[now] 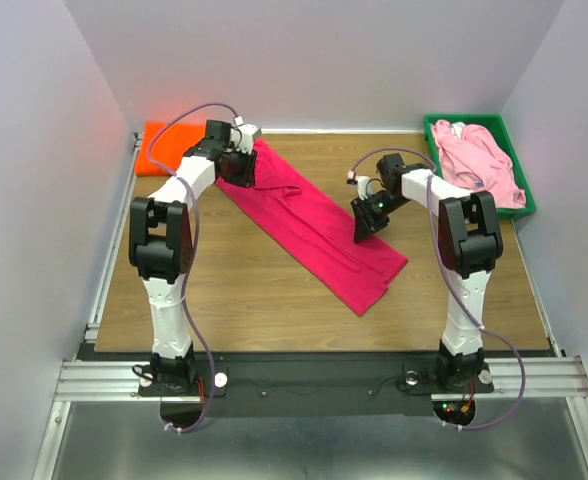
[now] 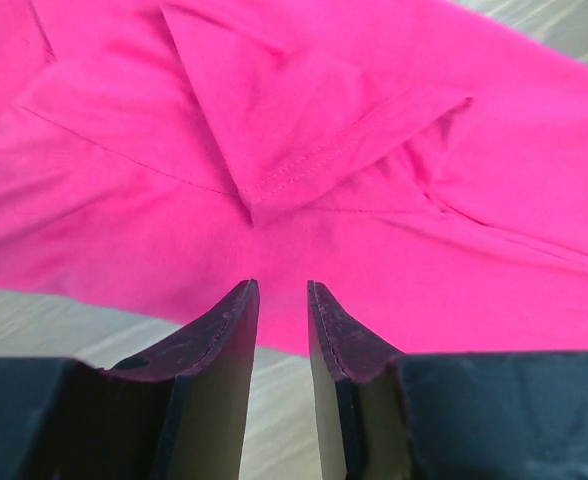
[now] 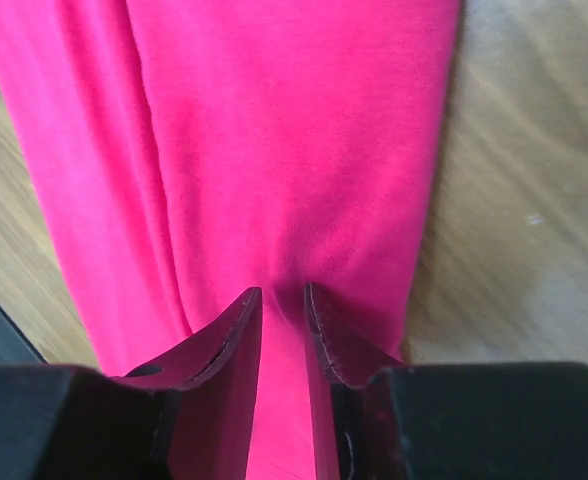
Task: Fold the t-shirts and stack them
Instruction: Fold the tshirt
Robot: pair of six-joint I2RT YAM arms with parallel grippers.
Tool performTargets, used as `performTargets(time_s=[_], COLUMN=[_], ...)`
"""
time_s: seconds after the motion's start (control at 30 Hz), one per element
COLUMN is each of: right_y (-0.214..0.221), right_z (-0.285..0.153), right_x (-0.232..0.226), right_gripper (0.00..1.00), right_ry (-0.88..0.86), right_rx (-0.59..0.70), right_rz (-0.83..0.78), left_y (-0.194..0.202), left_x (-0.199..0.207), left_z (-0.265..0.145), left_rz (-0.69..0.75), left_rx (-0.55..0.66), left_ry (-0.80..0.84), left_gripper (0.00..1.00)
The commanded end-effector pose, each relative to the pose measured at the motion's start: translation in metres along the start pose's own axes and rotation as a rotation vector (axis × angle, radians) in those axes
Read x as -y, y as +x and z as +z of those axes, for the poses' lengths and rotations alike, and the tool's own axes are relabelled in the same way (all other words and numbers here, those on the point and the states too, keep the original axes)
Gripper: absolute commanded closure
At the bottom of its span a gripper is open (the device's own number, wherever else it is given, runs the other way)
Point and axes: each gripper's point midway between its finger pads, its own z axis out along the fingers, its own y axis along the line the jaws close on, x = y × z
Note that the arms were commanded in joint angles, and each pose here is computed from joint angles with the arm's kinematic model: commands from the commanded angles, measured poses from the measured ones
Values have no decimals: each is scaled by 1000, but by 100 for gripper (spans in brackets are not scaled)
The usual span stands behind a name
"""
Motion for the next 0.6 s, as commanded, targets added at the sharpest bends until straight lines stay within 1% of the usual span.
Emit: performTargets(time_s=[0.0, 0.03, 0.07, 0.1, 0.13, 0.2, 0.23, 0.27, 0.3, 0.33, 0.37, 0.4, 0.43, 0.5, 0.53, 0.57], right_y=[19, 25, 42, 43, 59, 70, 72, 83, 82, 79, 79, 75, 68, 55, 38, 30], right_z=[5, 7, 15, 14, 21, 28, 28, 36, 36, 33, 32, 26, 19, 12, 4, 0], right_x=[-1, -4, -11, -18, -31, -53, -66, -86, -107, -125, -144, -163, -172, -173, -166, -159], right_gripper=[71, 72, 72, 72, 72, 72, 71, 71, 68, 66, 64, 59, 57, 55, 55, 55], right_ry=[26, 22, 5, -9, -42, -97, -115, -157, -235, -288, -347, -435, -466, -451, -415, -383], right_rx=[-25, -34, -69, -57, -92, -112, -114, -148, -139, -127, -128, -108, -84, -59, -15, 7], right_rz=[-5, 2, 19, 26, 40, 40, 37, 24, 23, 24, 7, 10, -2, -18, -45, -55], left_y=[6, 0, 4, -2, 9, 11, 2, 16, 19, 0, 18, 17, 1, -9, -23, -36], left_x=[-4, -4, -6, -8, -7, -6, -4, 6, 11, 18, 27, 44, 52, 64, 66, 66], left_z=[16, 19, 26, 28, 39, 48, 52, 68, 76, 79, 92, 98, 98, 103, 100, 92], left_rz=[-48, -46, -50, -50, -59, -54, -45, -38, -24, 11, 32, 62, 86, 112, 115, 116], left_rx=[-5, 4, -8, 1, -36, -50, -36, -84, -105, -77, -143, -151, -122, -96, -54, -18], left_ry=[-6, -6, -9, -15, 1, 10, 17, 52, 66, 79, 126, 153, 171, 194, 202, 201], left_gripper=[63, 63, 63, 63, 63, 65, 65, 65, 66, 68, 69, 69, 69, 69, 67, 66])
